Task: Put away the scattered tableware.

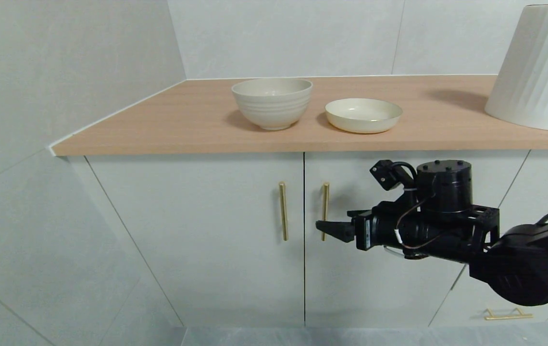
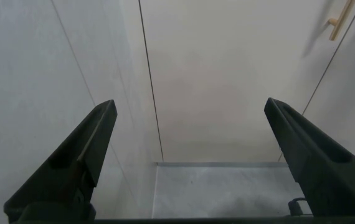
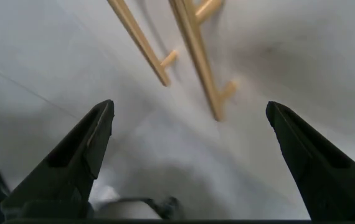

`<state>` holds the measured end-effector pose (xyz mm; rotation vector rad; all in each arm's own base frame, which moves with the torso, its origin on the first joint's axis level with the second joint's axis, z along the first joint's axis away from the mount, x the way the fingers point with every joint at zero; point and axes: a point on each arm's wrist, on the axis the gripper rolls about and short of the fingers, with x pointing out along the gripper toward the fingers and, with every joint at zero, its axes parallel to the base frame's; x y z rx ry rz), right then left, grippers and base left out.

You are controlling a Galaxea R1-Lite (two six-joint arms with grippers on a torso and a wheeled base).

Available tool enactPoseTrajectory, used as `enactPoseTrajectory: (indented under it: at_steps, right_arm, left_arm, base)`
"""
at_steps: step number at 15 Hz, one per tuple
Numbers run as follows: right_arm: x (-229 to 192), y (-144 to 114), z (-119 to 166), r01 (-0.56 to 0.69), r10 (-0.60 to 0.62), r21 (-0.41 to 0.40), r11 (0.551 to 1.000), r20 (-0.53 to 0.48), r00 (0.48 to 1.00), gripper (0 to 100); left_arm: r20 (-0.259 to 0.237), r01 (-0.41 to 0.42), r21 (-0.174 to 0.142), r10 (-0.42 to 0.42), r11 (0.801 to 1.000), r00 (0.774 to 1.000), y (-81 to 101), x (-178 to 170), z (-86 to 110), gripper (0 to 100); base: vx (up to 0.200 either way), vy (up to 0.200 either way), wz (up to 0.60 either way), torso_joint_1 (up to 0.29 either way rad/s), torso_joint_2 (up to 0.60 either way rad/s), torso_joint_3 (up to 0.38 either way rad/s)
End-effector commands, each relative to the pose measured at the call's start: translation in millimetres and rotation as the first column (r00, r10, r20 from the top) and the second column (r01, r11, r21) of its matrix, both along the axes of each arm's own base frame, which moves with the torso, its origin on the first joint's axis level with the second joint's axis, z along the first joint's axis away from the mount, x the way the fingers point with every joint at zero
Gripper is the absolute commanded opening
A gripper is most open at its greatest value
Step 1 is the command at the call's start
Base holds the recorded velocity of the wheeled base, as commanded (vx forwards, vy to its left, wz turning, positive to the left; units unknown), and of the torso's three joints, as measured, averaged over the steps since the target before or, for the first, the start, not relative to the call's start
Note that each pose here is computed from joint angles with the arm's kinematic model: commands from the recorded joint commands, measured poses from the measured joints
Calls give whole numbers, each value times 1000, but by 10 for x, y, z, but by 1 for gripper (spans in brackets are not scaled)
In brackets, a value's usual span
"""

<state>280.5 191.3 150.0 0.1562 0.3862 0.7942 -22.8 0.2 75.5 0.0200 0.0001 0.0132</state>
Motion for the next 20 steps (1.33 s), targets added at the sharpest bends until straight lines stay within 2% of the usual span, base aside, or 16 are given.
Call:
enactPoseTrajectory:
  at_steps: [1,5,10,13,20]
  right_arm:
    - [32,76,-122,-8,8,2,1000,-33,999,100]
    - [80,188,-157,-10,11,80,997,-17,1000,100]
    - [147,248,-232,-12,10,112,994,18,1000,100]
    - [129,319,-214,-20,19,172,985,6,1000,100]
    - [72,410,-208,-39,41,217,975,-2,999,100]
  left_arm:
    - [0,-1,0,1,1000,1000,0,0,0,100]
    - [0,-1,-2,1,1000,1000,0,0,0,100]
    - [0,-1,-2,1,1000,1000,0,0,0,100]
    - [0,-1,-2,1,1000,1000,0,0,0,100]
    - [0,-1,-2,1,1000,1000,0,0,0,100]
  base:
    - [0,0,0,0,0,0]
    - [0,0,0,0,0,0]
    - [0,0,0,0,0,0]
    - [0,0,0,0,0,0]
    - [0,0,0,0,0,0]
